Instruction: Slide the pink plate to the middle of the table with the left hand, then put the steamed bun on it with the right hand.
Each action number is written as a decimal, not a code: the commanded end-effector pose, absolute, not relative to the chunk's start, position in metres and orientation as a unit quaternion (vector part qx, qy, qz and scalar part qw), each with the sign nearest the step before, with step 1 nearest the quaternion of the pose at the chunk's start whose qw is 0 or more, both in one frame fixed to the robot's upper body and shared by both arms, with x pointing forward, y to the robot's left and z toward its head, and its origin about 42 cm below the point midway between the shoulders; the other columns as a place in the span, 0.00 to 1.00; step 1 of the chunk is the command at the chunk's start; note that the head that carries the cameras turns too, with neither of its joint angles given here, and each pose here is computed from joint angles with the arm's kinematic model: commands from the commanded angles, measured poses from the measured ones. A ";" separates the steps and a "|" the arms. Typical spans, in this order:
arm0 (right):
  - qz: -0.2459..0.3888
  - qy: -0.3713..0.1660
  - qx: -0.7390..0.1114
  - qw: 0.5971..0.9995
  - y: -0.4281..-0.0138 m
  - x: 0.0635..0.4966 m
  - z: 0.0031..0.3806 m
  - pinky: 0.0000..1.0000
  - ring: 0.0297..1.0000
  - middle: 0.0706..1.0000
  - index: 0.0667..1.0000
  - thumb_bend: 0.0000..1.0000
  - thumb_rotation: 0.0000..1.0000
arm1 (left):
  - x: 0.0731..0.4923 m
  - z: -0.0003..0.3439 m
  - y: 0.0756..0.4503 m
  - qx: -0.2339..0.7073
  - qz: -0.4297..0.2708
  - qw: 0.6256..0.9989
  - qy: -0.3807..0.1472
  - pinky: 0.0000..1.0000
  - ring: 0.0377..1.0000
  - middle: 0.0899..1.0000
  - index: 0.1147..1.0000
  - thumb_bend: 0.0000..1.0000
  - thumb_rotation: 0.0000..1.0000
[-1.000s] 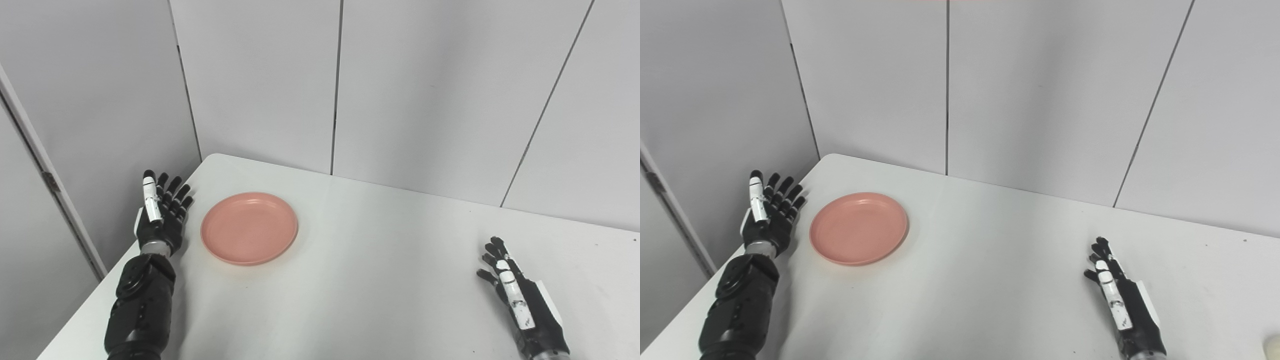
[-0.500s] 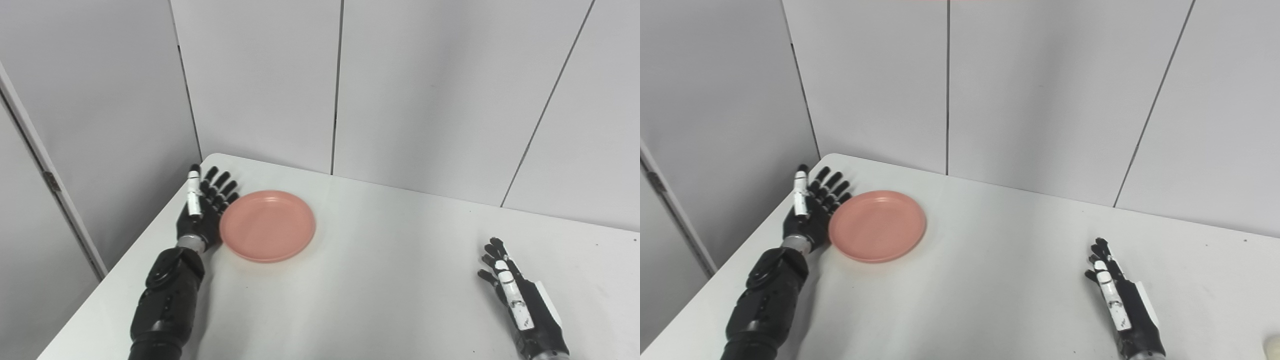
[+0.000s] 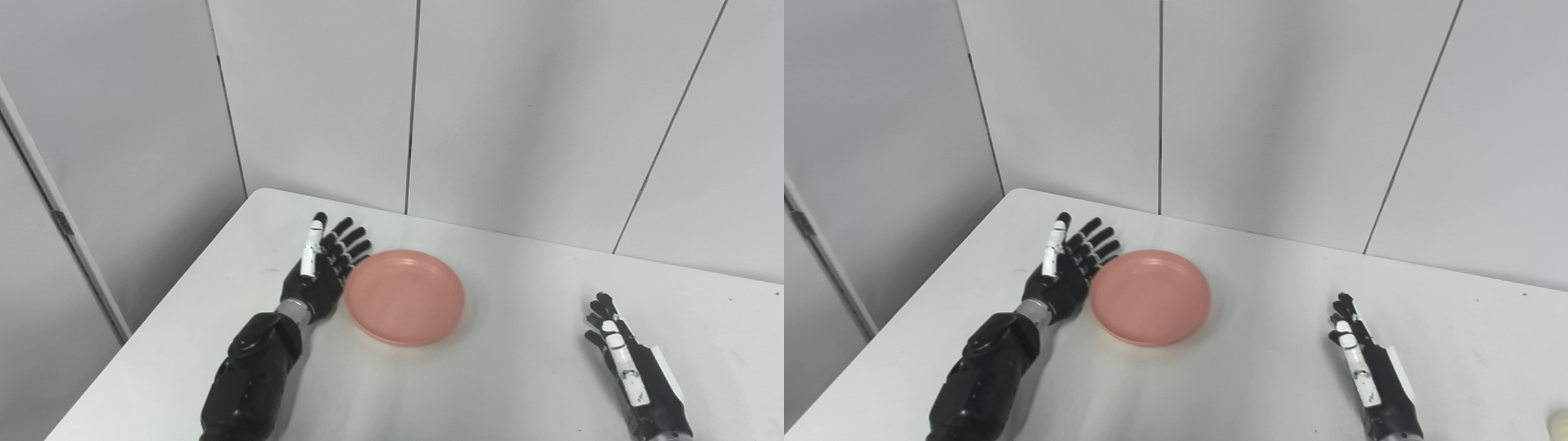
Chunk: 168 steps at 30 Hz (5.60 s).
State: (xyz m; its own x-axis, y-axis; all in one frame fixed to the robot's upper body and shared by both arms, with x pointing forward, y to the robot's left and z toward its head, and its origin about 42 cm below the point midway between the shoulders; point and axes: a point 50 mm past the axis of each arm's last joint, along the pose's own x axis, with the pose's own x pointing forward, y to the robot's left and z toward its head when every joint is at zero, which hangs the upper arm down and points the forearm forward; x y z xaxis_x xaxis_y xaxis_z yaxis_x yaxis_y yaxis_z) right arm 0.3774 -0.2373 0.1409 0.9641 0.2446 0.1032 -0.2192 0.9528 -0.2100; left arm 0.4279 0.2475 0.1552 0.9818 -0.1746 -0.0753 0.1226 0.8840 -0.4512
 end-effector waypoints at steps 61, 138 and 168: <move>-0.086 -0.250 -0.358 0.896 -0.256 0.377 0.262 0.68 0.76 0.81 0.86 0.86 0.90 | 0.372 0.117 0.190 -0.229 -0.215 0.940 0.133 0.93 0.92 0.93 0.93 0.57 1.00; -0.071 0.147 -0.563 0.810 -0.452 0.354 0.284 0.70 0.81 0.85 0.86 1.00 0.46 | 0.387 0.092 0.274 -0.213 -0.191 0.948 0.139 0.84 0.83 0.83 0.82 0.64 0.82; -0.069 0.190 -0.599 0.775 -0.460 0.358 0.272 0.69 0.79 0.81 0.80 1.00 0.38 | 0.382 0.100 0.282 -0.207 -0.193 0.949 0.139 0.82 0.82 0.83 0.82 0.64 0.81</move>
State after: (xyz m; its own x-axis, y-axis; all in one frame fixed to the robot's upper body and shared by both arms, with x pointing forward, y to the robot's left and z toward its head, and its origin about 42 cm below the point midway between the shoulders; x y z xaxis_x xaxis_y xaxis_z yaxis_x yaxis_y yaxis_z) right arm 0.3521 -0.4539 0.2446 0.9028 -0.3145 -0.2932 -0.1862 0.3286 -0.9259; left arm 0.3986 0.2687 0.1317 0.8920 -0.4518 -0.0158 0.4019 0.8085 -0.4298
